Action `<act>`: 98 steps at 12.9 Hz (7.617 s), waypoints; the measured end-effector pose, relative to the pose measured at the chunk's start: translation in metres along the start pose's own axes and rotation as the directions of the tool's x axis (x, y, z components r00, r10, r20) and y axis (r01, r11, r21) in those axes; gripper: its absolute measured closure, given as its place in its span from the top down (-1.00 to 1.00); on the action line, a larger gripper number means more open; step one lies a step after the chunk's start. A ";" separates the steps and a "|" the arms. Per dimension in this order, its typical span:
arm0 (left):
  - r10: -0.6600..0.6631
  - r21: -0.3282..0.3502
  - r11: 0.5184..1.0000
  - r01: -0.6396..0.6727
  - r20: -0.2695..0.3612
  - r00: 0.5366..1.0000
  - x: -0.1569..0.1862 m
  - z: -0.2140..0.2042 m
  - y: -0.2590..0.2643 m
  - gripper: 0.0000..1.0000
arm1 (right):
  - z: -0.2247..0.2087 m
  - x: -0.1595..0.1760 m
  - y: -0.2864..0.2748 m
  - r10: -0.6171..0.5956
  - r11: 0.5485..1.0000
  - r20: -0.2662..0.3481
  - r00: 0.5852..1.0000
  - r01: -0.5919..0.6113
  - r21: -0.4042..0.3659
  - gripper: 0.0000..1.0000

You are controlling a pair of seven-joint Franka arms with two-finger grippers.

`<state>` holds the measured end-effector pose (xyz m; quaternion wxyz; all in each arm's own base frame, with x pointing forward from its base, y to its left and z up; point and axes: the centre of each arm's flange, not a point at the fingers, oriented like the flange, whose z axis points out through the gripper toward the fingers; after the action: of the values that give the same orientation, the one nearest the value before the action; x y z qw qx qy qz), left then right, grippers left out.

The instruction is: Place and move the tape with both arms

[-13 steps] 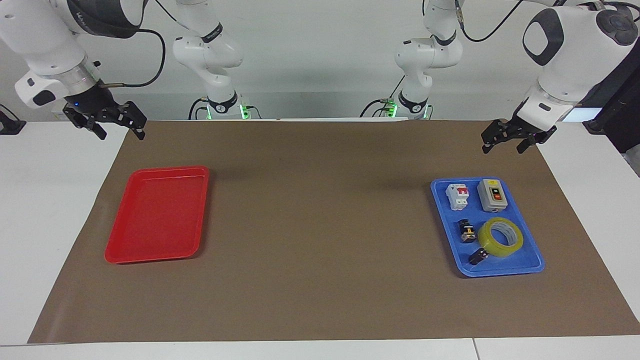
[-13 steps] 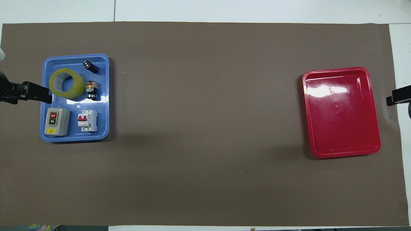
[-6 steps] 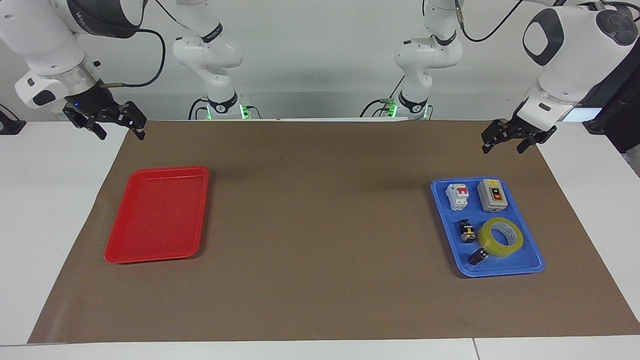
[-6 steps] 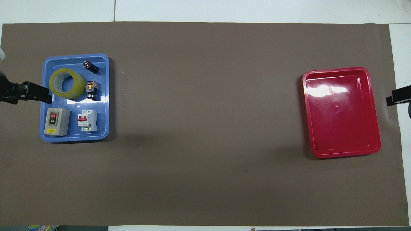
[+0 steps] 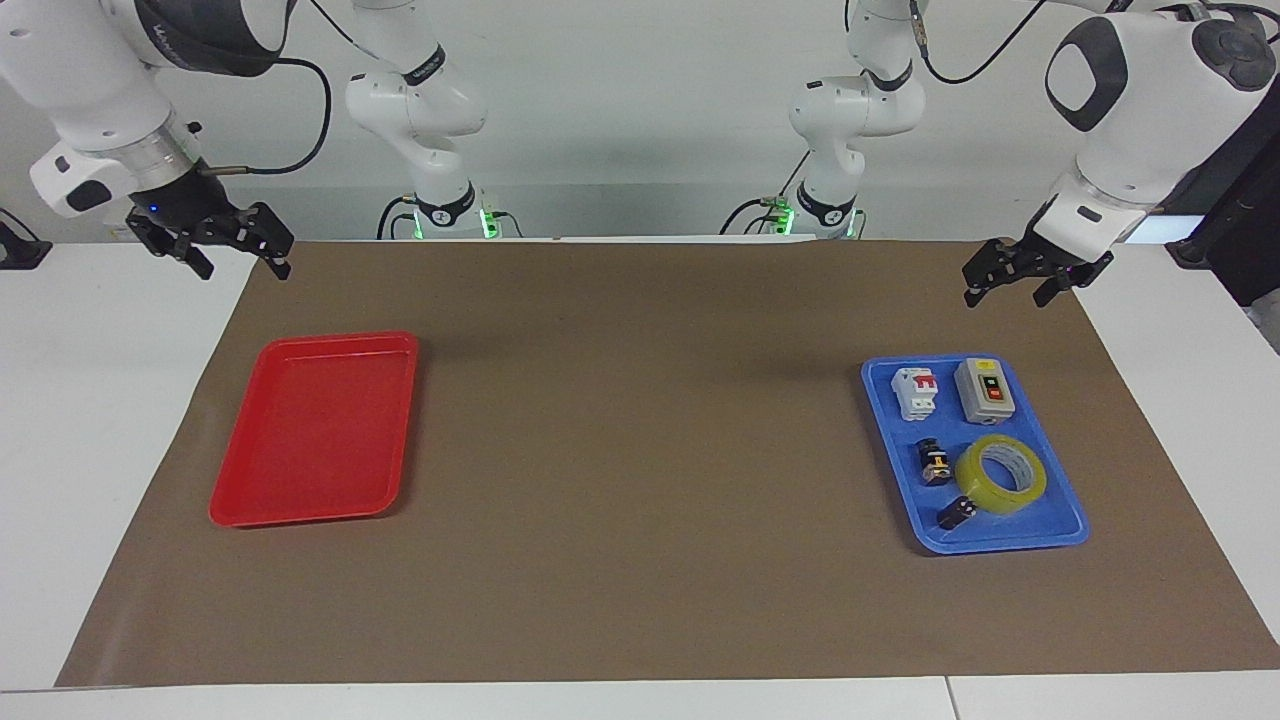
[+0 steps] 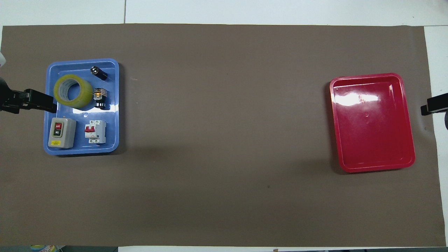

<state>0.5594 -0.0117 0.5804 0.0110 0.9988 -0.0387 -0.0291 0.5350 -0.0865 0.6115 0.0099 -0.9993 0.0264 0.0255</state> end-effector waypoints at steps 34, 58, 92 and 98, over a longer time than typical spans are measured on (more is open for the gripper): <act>-0.025 0.034 0.999 0.032 -0.188 0.982 0.076 0.143 -0.093 1.00 | 0.000 0.000 -0.001 -0.001 1.000 0.001 1.000 0.001 0.000 1.00; -0.059 0.020 0.998 0.063 -0.141 0.988 0.063 0.172 -0.100 -0.57 | 0.000 0.000 -0.001 -0.002 1.000 0.001 1.000 0.002 0.000 1.00; -0.065 0.007 0.998 0.066 -0.126 0.990 0.008 0.046 0.092 1.00 | 0.217 0.036 -0.395 -0.049 0.997 -0.108 0.993 0.055 0.053 1.00; 0.004 -0.011 1.000 -0.004 -0.075 0.997 -0.006 -0.034 0.016 1.00 | 0.295 0.024 -0.424 -0.070 0.997 -0.108 0.992 0.075 0.037 0.94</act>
<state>0.5539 -0.0262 0.6149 0.0183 0.9990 -0.0401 0.0082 0.5661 0.3417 0.3233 0.0300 -0.9991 -0.0089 -0.0290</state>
